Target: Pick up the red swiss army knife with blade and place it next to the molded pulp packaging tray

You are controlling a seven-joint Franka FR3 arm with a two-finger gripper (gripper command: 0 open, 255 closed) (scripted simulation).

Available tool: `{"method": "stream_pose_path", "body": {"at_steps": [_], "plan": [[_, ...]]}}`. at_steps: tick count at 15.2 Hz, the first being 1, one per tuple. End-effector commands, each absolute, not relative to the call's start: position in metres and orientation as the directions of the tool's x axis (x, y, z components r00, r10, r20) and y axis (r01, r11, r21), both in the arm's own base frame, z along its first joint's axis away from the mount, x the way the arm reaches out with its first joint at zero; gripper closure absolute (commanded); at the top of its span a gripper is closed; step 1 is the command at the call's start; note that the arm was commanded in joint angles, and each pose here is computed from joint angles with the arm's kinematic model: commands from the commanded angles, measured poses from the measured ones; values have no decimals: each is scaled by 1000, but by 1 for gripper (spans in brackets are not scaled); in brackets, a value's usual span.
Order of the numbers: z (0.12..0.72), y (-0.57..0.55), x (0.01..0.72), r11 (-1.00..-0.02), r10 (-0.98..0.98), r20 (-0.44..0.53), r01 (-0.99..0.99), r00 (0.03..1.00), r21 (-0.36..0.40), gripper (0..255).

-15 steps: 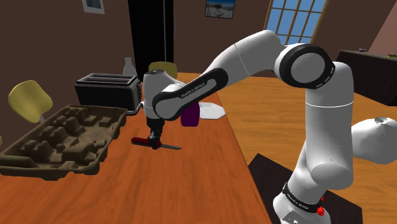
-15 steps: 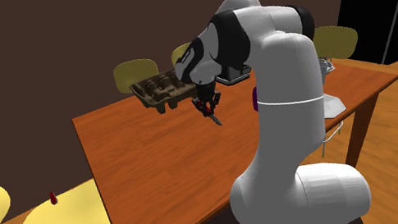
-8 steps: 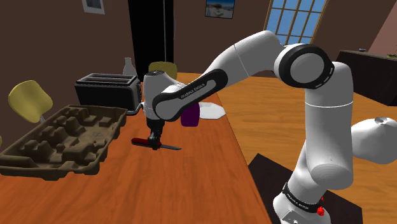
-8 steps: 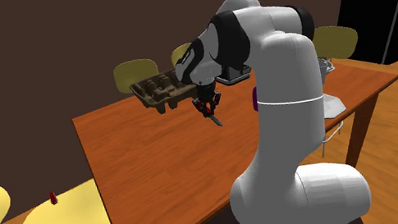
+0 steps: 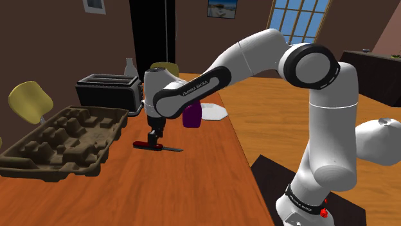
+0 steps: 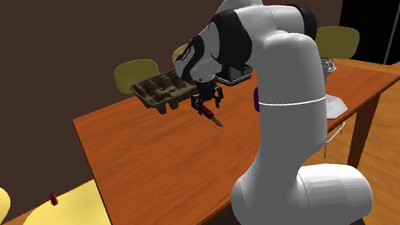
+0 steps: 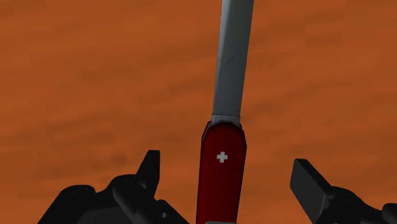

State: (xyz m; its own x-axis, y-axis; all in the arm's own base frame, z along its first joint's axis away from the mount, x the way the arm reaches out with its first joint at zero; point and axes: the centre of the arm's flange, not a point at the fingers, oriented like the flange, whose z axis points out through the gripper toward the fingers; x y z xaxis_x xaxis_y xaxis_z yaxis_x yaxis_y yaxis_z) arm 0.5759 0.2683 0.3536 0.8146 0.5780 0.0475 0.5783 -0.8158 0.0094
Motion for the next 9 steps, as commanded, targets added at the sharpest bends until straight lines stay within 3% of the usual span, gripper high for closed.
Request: {"method": "stream_pose_path", "body": {"at_steps": [1,9], "plan": [[378,266,573,-816,578,47,579,814,9,0],[389,266,573,-816,578,47,579,814,9,0]]}}
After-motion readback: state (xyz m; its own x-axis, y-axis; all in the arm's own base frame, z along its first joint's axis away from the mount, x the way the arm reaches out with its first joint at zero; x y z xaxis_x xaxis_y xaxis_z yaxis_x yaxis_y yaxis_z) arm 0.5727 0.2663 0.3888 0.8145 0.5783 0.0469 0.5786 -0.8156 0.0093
